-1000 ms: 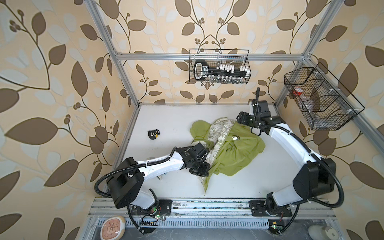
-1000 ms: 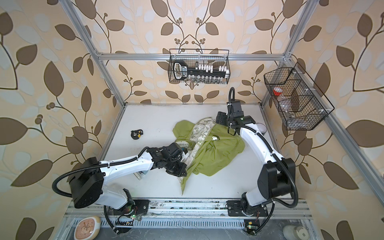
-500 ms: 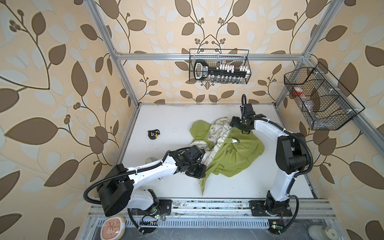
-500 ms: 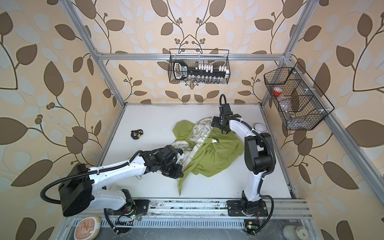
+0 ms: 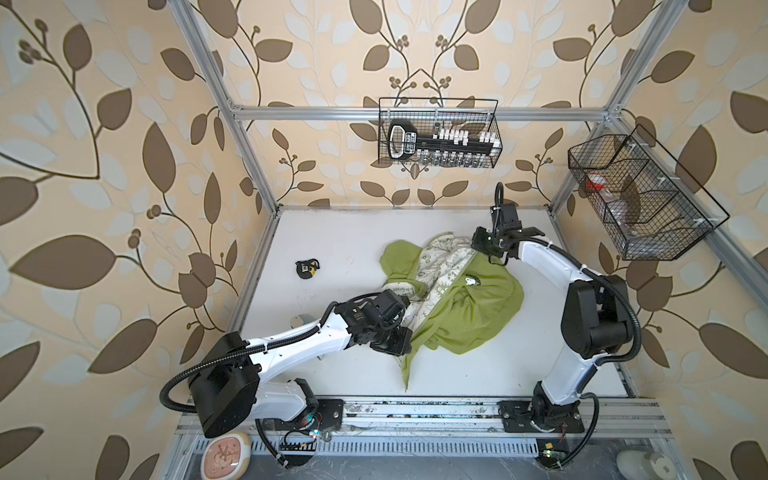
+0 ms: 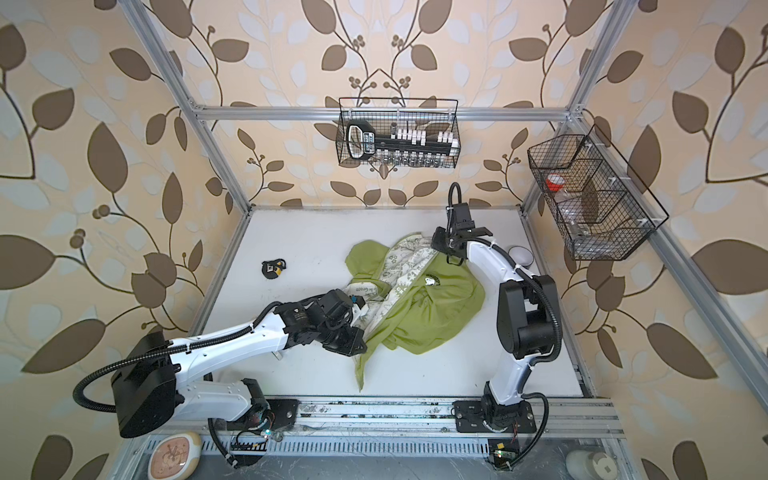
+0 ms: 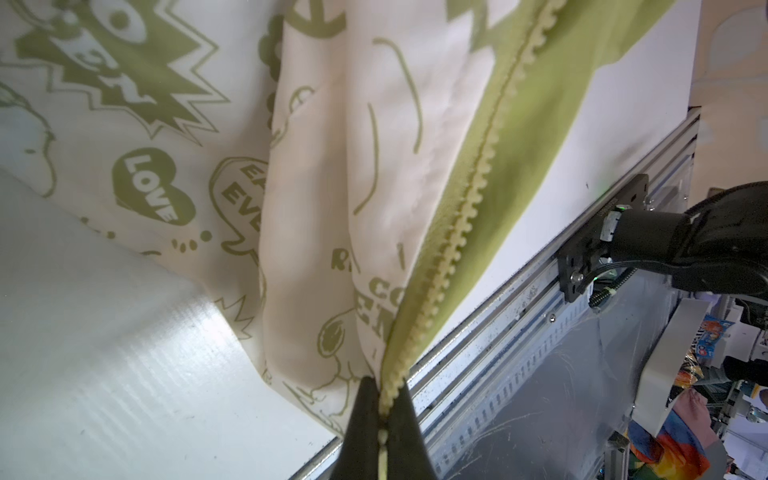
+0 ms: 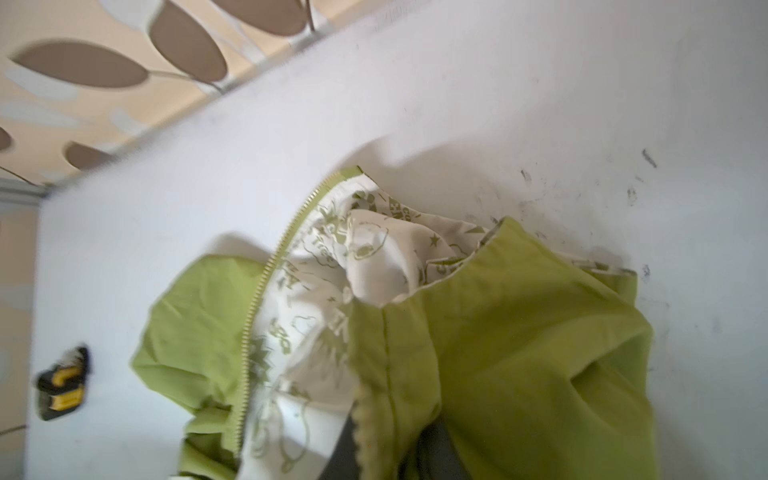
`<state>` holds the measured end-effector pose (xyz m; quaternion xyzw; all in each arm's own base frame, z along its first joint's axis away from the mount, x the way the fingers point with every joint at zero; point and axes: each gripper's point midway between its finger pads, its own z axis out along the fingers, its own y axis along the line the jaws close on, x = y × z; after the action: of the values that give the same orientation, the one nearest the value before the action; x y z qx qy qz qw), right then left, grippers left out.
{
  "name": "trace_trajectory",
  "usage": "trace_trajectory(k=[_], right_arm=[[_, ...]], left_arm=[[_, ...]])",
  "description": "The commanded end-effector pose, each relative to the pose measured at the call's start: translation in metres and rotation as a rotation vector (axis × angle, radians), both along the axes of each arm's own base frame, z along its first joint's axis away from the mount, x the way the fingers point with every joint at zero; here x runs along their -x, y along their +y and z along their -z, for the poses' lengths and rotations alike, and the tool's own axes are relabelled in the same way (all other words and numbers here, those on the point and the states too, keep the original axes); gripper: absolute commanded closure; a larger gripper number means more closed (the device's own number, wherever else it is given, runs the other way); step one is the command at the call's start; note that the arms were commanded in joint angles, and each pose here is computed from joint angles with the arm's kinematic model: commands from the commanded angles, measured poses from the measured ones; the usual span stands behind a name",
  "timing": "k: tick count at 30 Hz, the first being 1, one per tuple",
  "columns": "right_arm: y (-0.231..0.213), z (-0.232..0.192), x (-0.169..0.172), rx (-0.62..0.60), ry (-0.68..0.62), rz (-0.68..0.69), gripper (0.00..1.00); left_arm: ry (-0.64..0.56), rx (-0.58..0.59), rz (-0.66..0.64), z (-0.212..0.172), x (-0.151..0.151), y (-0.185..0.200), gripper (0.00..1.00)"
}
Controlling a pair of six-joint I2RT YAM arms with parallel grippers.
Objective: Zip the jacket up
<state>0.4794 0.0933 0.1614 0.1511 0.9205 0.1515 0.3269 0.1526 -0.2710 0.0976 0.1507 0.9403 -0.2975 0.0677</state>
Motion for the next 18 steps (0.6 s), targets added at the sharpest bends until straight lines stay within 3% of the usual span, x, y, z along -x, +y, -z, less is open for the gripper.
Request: trace_trajectory(k=[1, 10, 18], right_arm=[[0.002, -0.072, -0.006, -0.025, -0.143, -0.014, 0.92], [-0.019, -0.192, 0.012, 0.063, -0.333, 0.046, 0.96], [-0.055, -0.256, 0.025, 0.156, -0.421, 0.134, 0.88]], left_arm=[[-0.026, 0.014, -0.009, -0.015, -0.001, 0.001, 1.00], [-0.057, 0.122, 0.058, -0.060, 0.001, -0.016, 1.00], [-0.100, 0.232, 0.192, -0.106, 0.018, -0.062, 1.00]])
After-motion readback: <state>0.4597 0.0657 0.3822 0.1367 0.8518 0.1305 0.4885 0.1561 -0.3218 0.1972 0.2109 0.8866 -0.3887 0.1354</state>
